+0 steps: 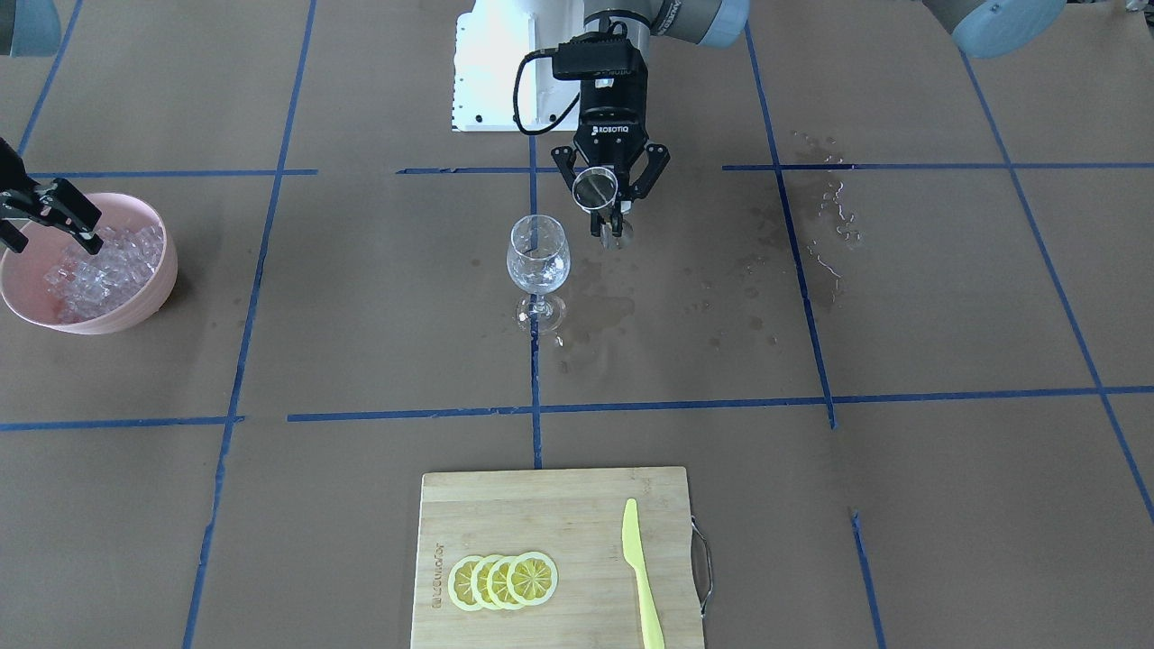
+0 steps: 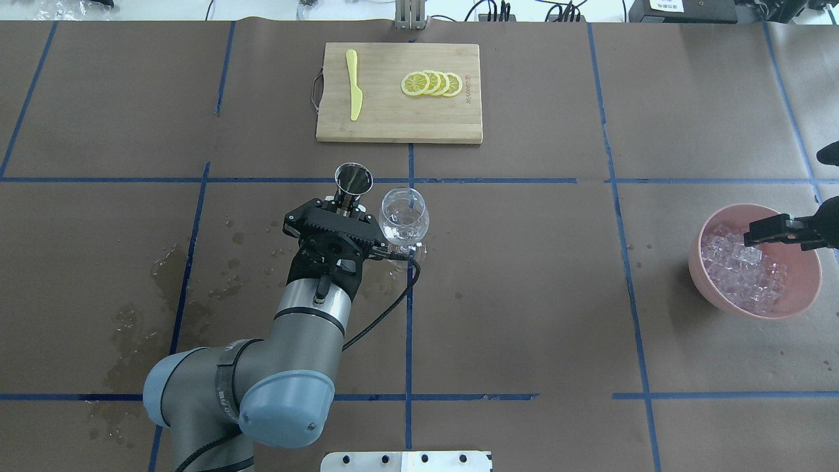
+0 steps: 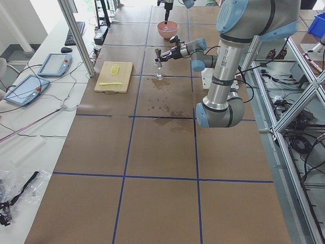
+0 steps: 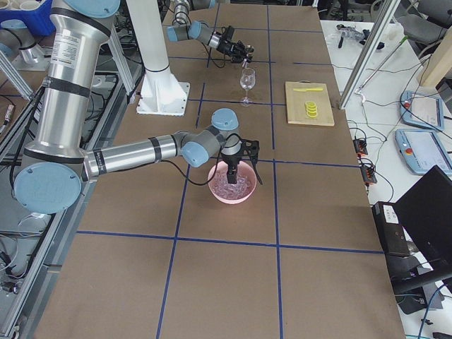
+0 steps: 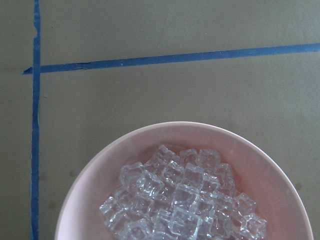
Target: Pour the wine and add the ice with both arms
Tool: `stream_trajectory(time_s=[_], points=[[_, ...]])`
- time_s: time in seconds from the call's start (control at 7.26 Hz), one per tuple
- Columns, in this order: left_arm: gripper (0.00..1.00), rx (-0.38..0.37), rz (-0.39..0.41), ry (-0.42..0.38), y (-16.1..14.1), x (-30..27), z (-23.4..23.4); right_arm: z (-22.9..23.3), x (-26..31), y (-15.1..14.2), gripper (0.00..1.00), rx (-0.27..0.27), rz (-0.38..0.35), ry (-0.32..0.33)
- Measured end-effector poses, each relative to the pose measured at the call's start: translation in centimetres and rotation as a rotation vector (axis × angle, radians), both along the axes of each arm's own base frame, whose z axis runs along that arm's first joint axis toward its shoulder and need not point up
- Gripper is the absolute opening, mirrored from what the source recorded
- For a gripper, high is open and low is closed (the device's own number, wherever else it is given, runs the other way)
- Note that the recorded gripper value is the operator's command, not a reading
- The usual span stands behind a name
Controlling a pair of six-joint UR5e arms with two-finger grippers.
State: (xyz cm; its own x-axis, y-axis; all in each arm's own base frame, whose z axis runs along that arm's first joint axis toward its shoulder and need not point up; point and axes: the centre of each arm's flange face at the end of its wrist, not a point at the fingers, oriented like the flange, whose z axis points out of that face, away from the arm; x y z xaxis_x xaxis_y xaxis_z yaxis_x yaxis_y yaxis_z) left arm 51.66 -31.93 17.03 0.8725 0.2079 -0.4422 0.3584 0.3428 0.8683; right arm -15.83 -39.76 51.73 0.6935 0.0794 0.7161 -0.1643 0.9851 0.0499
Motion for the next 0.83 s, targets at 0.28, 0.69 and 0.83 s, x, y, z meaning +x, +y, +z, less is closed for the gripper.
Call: stream_trajectory(time_s=[0.28, 0.69, 0.83], points=[[0.00, 0.063, -0.017, -0.122, 0.0, -0.2, -0.4, 0.2, 0.0, 0.0, 1.00, -0.003, 0.000, 0.002], [0.00, 0.126, -0.006, -0.275, 0.9, 0.3, -0.5, 0.5, -0.1, -0.1, 1.00, -0.009, 0.000, 0.004], [0.00, 0.141, 0.005, -0.319, 1.0, 0.4, -0.6, 0.6, -0.1, -0.1, 1.00, -0.011, 0.000, 0.005]])
